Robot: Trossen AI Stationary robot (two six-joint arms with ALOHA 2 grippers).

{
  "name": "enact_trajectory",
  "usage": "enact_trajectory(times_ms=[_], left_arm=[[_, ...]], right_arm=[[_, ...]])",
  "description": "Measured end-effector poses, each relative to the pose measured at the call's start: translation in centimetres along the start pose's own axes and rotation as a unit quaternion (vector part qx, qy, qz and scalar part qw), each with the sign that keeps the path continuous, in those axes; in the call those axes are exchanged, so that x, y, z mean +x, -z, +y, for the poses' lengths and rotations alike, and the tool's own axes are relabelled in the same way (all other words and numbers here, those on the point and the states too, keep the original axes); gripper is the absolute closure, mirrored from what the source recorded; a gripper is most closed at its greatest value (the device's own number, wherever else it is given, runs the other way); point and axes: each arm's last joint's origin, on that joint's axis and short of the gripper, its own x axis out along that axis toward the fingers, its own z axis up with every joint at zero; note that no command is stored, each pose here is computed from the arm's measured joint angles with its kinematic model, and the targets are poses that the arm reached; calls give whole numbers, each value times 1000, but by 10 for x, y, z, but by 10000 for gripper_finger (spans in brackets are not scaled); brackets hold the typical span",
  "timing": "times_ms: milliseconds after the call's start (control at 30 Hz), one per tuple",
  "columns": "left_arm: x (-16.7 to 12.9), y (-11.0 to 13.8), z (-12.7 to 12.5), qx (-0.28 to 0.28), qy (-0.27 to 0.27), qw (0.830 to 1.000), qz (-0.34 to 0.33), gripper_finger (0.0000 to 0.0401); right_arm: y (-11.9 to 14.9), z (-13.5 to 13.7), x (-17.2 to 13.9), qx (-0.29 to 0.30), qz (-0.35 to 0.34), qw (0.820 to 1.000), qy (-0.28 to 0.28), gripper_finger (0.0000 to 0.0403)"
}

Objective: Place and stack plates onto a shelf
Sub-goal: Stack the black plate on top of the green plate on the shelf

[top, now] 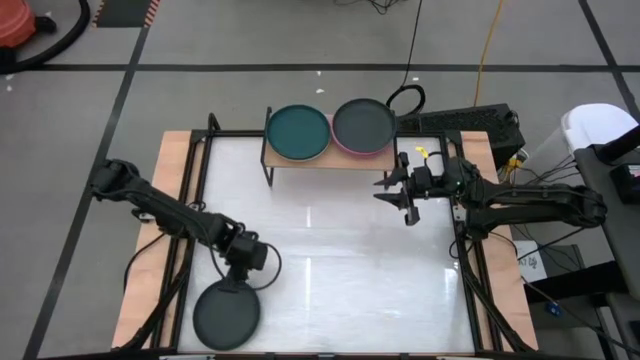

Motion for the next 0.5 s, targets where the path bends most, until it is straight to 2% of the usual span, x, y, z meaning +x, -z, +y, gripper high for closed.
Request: enact_trajectory(times_ms=[133, 500], left_arm=[[7, 1, -8, -3, 4, 1000, 12, 270], [14, 1, -22, -4, -1, 1000, -22, 270]], right_arm=[[0, 1, 0, 0, 1, 1000, -2, 273], [1, 1, 1, -3, 5, 1000, -3, 273]])
